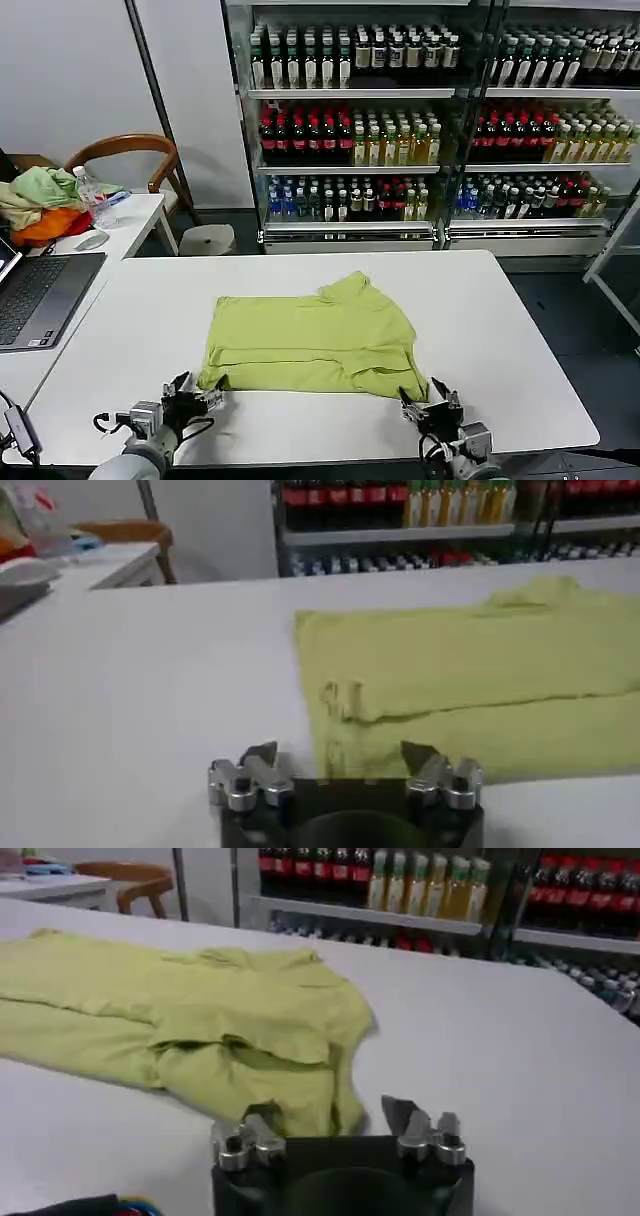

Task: Fold and organize the clothes.

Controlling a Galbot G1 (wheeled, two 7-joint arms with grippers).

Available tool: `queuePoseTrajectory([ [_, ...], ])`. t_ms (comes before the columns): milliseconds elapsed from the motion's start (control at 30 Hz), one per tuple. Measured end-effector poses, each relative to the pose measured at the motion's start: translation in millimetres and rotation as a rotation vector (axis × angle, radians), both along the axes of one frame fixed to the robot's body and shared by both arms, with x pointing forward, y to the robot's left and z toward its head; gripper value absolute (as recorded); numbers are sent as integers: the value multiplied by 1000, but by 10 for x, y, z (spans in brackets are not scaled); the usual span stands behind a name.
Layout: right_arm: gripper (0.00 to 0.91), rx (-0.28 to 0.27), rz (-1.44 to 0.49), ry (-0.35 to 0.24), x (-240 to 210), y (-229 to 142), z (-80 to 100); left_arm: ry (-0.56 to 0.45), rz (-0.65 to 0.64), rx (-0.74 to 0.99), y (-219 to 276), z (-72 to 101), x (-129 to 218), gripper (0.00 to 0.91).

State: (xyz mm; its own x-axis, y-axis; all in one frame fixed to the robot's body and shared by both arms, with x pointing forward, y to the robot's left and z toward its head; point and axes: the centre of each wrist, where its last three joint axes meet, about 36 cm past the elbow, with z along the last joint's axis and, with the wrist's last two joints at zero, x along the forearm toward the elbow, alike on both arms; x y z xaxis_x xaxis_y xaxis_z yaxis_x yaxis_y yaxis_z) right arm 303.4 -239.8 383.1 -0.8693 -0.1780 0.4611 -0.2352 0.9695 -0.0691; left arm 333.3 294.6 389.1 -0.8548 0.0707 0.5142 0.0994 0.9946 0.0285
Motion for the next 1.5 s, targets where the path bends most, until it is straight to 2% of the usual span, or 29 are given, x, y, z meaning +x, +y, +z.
queuePoseTrajectory([
  [233,0,20,9,13,-25,57,-13,15,0,-14,-18,-18,-3,50],
  [767,0,17,27,5,-139,27,47,31,-45,-9,-3,-60,-72,40],
  [1000,0,0,44,-5,-341,-68,124,28,-76,12,-9,10,-250,50],
  [1500,0,-31,66,25,-749,-103,175,37,-99,55,-55,176,-779,40],
])
